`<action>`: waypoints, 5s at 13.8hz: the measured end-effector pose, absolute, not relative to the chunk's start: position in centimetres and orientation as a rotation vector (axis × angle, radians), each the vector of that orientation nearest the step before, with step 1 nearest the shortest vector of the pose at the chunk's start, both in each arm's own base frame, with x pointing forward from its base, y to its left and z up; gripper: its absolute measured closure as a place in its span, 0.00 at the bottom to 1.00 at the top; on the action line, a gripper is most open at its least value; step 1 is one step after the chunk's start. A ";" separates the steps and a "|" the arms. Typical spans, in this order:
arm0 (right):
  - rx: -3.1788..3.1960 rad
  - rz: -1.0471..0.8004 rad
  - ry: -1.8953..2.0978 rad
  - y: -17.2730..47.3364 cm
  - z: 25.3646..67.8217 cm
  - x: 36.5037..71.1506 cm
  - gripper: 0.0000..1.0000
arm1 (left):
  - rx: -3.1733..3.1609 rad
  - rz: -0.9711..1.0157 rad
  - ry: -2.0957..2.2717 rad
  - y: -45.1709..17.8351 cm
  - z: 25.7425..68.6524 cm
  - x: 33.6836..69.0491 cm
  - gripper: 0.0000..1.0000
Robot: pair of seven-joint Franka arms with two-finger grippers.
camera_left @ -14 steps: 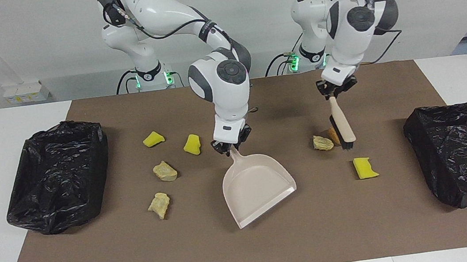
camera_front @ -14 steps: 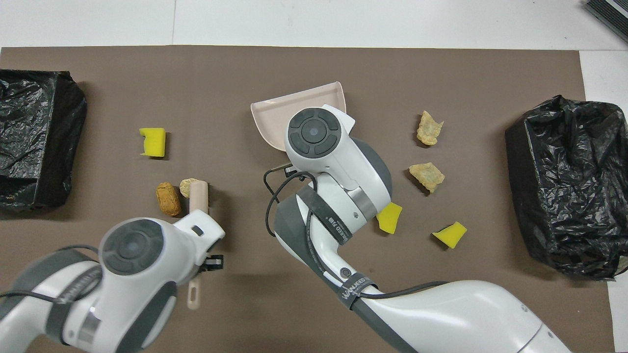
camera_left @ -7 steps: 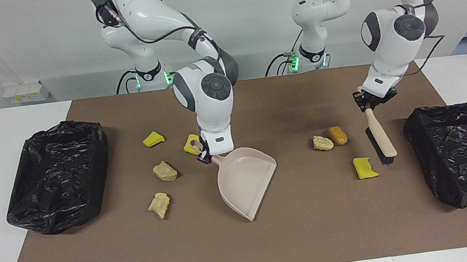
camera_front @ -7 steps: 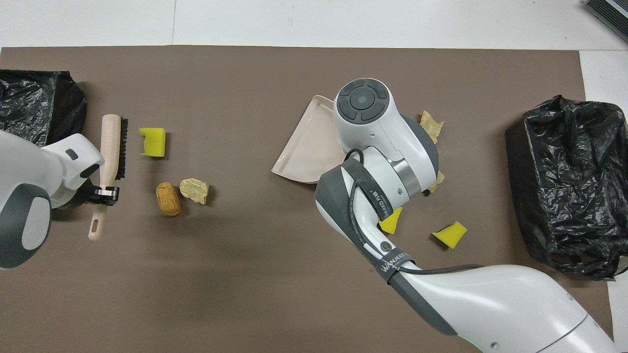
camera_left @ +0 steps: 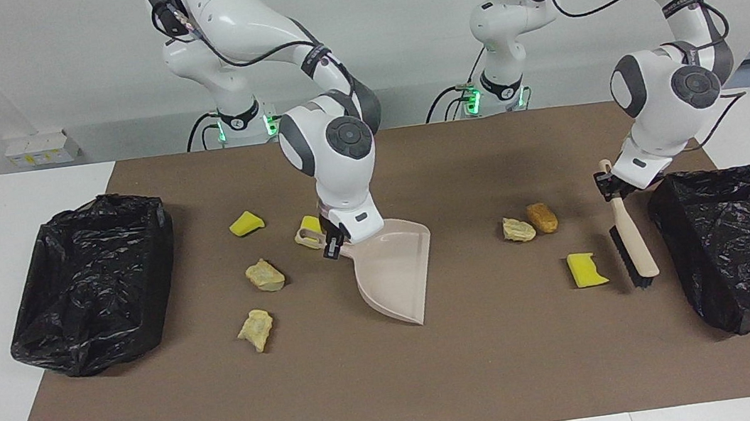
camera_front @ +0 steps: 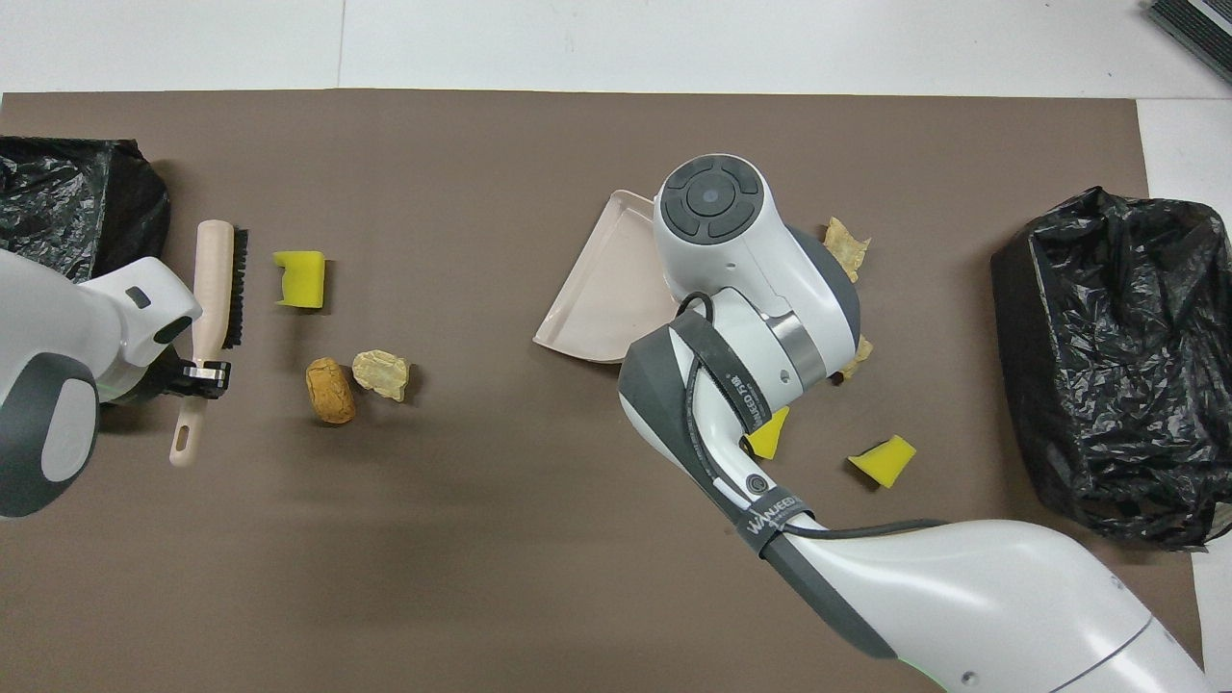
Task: Sweep and dump trash in bin
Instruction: 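Lift the dustpan with the right gripper while the left gripper grasps the brush, then sweep the bread and sponge with the left gripper toward the dustpan, then brush the bread chunks into the dustpan held by the right gripper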
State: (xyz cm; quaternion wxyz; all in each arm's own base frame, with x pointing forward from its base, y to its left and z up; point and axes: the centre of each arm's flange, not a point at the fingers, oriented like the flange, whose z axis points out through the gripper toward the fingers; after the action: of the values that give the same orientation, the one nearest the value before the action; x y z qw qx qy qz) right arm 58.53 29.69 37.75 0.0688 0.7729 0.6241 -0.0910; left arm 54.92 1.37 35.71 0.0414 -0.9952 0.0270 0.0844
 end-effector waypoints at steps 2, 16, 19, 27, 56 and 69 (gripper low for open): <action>2.323 -0.279 1.881 29.6 37.7 58.3 0.68 | -3.039 0.272 0.087 -0.2 35.4 54.2 0.74; 2.319 -0.289 1.884 29.5 37.3 58.0 0.68 | -2.987 0.271 0.025 -16.6 39.4 50.4 0.74; 2.317 -0.287 1.886 29.5 37.2 57.8 0.68 | -2.914 0.345 -0.239 -15.2 41.1 48.7 0.74; 2.273 -0.254 1.940 31.0 35.5 55.7 0.68 | -2.795 0.396 -0.757 -14.6 36.8 45.1 0.74; 2.263 -0.247 1.951 31.4 35.3 55.4 0.68 | -3.171 0.185 0.462 -25.5 41.3 50.1 0.74; 2.268 -0.239 1.948 31.1 35.1 55.5 0.68 | -3.014 0.217 0.822 -20.2 34.8 57.0 0.74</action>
State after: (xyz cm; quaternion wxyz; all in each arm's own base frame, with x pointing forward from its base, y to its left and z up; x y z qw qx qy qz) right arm 55.52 31.10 35.06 0.0712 0.7543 0.6478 -0.0794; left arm 57.05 -20.23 34.78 0.0048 -0.9624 0.2626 0.0694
